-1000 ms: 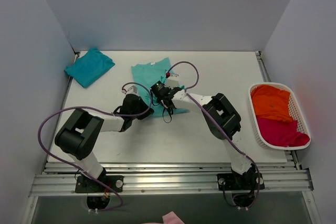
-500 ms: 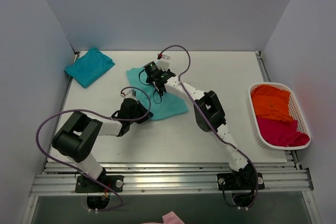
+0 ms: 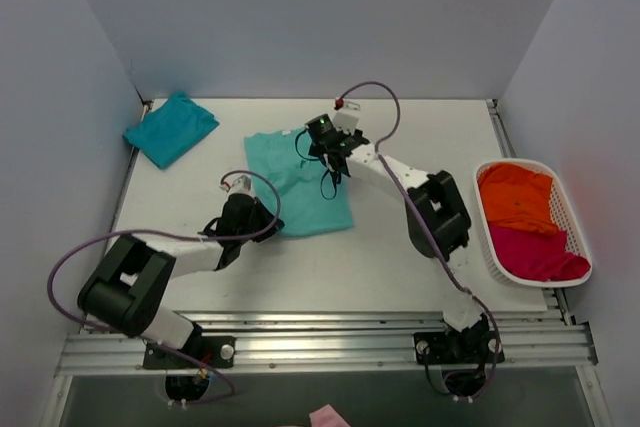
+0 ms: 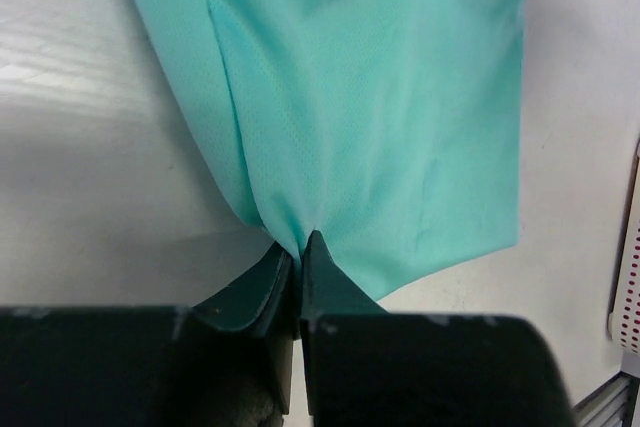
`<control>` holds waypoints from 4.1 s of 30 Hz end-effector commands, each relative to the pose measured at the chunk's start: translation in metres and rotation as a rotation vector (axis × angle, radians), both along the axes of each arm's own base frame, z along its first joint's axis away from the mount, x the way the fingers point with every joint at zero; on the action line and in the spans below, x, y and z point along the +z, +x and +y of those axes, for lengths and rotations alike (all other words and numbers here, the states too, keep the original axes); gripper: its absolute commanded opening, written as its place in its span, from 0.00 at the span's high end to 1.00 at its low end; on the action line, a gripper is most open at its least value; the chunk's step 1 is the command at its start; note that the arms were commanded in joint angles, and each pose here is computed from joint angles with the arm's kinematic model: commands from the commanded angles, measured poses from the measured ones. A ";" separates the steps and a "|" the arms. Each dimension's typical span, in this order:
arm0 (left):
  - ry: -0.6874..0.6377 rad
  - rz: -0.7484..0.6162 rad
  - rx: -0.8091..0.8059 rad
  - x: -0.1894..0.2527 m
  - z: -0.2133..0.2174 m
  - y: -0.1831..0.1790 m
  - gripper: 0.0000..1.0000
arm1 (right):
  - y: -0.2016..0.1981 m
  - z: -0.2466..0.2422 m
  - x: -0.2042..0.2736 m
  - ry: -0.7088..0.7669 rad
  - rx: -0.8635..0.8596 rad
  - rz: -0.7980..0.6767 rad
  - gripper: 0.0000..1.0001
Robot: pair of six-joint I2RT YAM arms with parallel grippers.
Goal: Fold and stack the t-shirts
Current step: Fold the tshirt
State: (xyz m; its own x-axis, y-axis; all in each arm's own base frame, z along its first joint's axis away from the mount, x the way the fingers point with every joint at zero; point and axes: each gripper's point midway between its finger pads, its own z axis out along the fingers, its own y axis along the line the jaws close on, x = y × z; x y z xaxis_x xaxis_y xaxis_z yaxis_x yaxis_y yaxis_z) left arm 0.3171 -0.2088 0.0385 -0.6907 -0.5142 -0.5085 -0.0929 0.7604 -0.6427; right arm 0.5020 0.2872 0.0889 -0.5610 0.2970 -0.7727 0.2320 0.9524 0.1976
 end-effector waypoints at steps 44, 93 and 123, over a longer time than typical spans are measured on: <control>0.127 0.020 0.128 0.012 0.051 -0.045 0.98 | -0.249 -0.020 -0.059 0.116 0.105 0.096 1.00; -0.039 0.027 0.054 0.105 0.033 0.122 0.98 | -0.066 -0.019 0.026 0.020 0.023 0.065 1.00; 0.008 -0.171 0.071 0.157 0.095 0.286 0.06 | 0.070 -0.056 0.034 0.155 -0.019 -0.219 0.00</control>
State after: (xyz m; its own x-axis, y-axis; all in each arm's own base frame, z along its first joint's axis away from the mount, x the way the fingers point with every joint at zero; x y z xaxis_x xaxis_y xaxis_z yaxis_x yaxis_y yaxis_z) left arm 0.6153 -0.1291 0.2025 -0.5929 -0.5308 -0.6056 0.0374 0.7330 -0.6791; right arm 0.5717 0.2422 0.1355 -0.3852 0.4195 -0.8220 0.1482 0.9073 0.3936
